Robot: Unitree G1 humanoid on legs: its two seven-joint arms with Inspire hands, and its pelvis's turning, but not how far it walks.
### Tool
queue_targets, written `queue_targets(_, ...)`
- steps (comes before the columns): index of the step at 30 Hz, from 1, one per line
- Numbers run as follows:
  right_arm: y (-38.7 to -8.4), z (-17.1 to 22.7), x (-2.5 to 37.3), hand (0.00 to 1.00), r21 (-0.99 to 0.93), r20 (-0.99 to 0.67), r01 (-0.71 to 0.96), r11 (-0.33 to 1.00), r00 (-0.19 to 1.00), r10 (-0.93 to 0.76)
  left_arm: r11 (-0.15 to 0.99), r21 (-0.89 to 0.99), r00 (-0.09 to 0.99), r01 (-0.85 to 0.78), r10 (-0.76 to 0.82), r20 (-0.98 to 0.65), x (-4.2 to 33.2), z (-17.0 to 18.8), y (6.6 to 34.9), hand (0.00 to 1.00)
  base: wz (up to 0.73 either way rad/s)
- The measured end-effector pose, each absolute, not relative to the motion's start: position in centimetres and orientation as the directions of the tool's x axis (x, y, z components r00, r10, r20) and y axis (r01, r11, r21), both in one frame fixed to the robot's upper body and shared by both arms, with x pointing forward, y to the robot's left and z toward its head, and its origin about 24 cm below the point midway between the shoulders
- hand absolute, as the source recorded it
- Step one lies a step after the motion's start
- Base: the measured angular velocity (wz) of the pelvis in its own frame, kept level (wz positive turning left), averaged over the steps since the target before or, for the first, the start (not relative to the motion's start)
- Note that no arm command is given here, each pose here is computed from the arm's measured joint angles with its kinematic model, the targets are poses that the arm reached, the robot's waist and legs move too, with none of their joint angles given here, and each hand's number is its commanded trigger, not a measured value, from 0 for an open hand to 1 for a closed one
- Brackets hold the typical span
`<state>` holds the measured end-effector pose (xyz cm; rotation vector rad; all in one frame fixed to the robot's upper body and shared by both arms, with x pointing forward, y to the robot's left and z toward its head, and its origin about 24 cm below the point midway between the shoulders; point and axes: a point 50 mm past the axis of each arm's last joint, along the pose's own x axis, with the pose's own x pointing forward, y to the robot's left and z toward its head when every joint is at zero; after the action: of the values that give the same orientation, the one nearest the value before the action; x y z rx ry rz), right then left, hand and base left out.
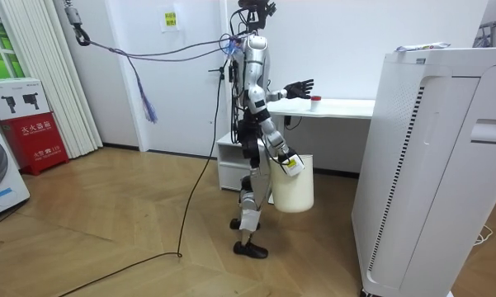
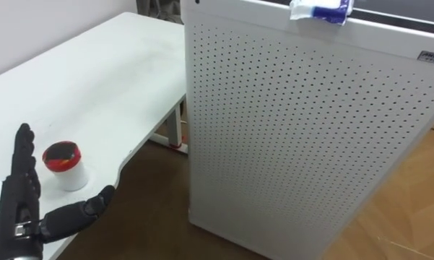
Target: Pick garbage
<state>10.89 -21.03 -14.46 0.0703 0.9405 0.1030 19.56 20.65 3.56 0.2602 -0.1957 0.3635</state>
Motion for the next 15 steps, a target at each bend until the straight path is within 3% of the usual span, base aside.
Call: queue_targets(15, -21.1, -14.7, 10.0, 1.0, 0.096, -0.818, -0.071, 0.993, 0.563, 0.119, 0.88, 0.25, 0.914, -0.404, 0.377, 0.151, 19.1, 1.4, 21.5, 0.0, 0.0)
